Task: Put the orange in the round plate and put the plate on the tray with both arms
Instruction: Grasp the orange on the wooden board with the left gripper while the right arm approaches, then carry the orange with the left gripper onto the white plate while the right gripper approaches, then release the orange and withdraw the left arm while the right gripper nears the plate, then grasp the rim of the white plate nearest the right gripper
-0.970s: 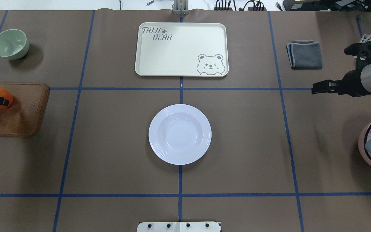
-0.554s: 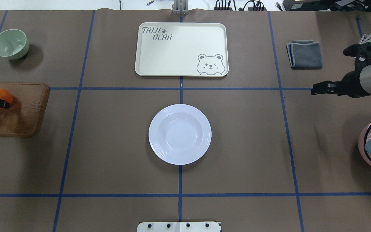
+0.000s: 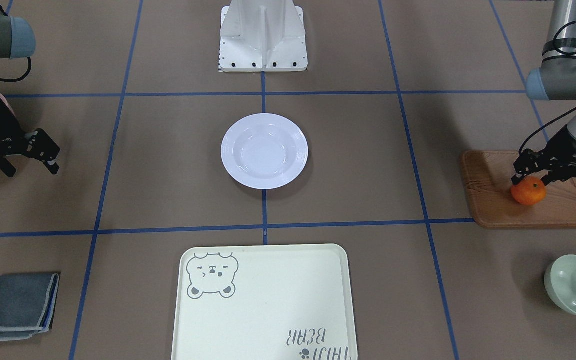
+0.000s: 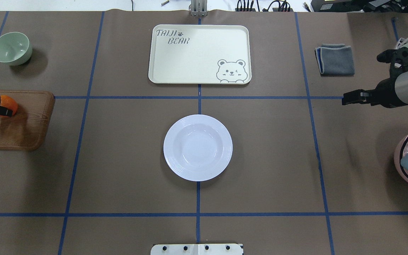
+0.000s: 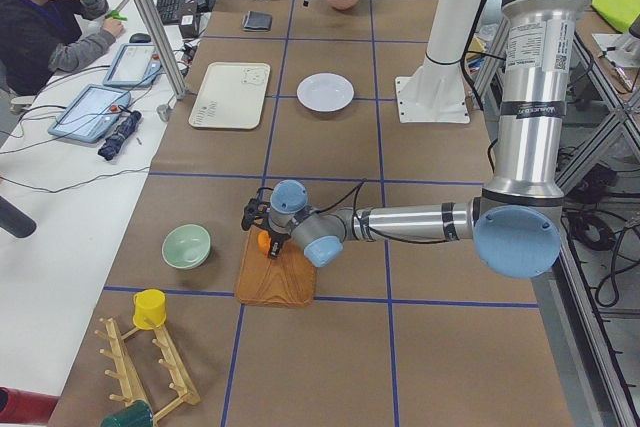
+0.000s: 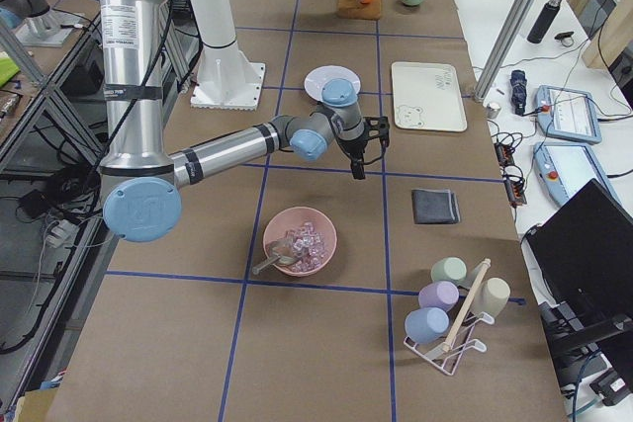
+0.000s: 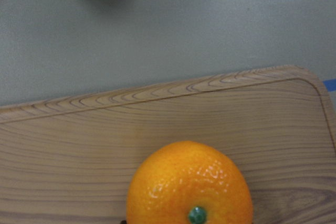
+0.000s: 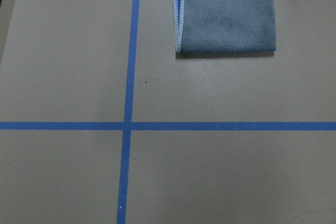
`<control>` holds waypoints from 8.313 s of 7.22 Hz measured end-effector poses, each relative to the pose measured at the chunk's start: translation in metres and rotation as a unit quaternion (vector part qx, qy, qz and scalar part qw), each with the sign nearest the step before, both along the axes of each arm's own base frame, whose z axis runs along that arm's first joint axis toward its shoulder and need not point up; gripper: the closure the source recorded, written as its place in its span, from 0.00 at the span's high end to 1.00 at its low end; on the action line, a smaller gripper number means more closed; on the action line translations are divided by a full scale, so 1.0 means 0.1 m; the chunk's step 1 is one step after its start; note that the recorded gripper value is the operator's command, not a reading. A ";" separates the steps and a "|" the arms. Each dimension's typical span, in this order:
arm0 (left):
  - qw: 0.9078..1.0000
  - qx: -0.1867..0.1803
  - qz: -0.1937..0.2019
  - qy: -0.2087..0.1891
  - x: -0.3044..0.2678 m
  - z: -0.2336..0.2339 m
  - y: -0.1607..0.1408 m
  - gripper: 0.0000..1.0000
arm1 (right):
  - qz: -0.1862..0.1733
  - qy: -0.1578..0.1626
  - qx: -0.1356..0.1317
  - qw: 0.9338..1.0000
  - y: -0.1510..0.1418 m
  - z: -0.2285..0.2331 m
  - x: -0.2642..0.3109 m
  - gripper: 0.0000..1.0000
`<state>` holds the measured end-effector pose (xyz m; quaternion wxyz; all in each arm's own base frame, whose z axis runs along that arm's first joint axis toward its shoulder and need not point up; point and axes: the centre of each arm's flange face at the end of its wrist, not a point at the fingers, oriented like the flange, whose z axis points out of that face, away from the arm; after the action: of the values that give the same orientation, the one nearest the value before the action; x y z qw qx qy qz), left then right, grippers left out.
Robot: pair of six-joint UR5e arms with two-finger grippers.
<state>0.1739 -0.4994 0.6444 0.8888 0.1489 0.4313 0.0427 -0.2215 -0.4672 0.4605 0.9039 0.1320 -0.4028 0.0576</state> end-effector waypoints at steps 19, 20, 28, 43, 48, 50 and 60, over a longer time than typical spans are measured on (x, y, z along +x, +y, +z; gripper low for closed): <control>0.996 -0.029 -0.042 0.078 4.41 -4.58 1.40 0.99 | 0.141 -0.150 -0.054 0.977 0.95 -1.23 -1.65 0.99; 0.996 -0.025 -0.049 0.076 4.42 -4.57 1.38 0.99 | 0.142 -0.155 -0.056 0.976 1.02 -1.26 -1.71 0.99; 1.000 0.003 -0.003 0.011 1.77 -4.14 -0.35 0.99 | 0.169 -0.230 -0.092 0.954 1.53 -1.66 -2.02 0.99; 0.997 -0.047 0.030 -0.050 -2.71 -0.37 -1.05 0.99 | 0.242 -0.222 -0.151 0.932 1.97 -1.78 -3.52 0.89; 0.997 -0.046 0.030 -0.050 -2.71 -0.37 -1.04 0.99 | 0.245 -0.239 -0.157 0.926 1.92 -1.97 -3.62 0.21; 0.997 -0.045 0.030 -0.050 -2.71 -0.38 -1.05 0.99 | 0.245 -0.239 -0.157 0.927 1.93 -1.95 -3.62 0.19; 0.998 -0.035 0.029 -0.051 -2.71 -0.47 -0.94 0.99 | 0.272 -0.318 -0.197 0.887 1.77 -2.23 -3.28 0.00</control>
<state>-0.0967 -0.5932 0.5976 0.9126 0.1026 0.3911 0.0602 -0.5494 -0.2901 0.2375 0.6837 0.0307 -0.5973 0.4181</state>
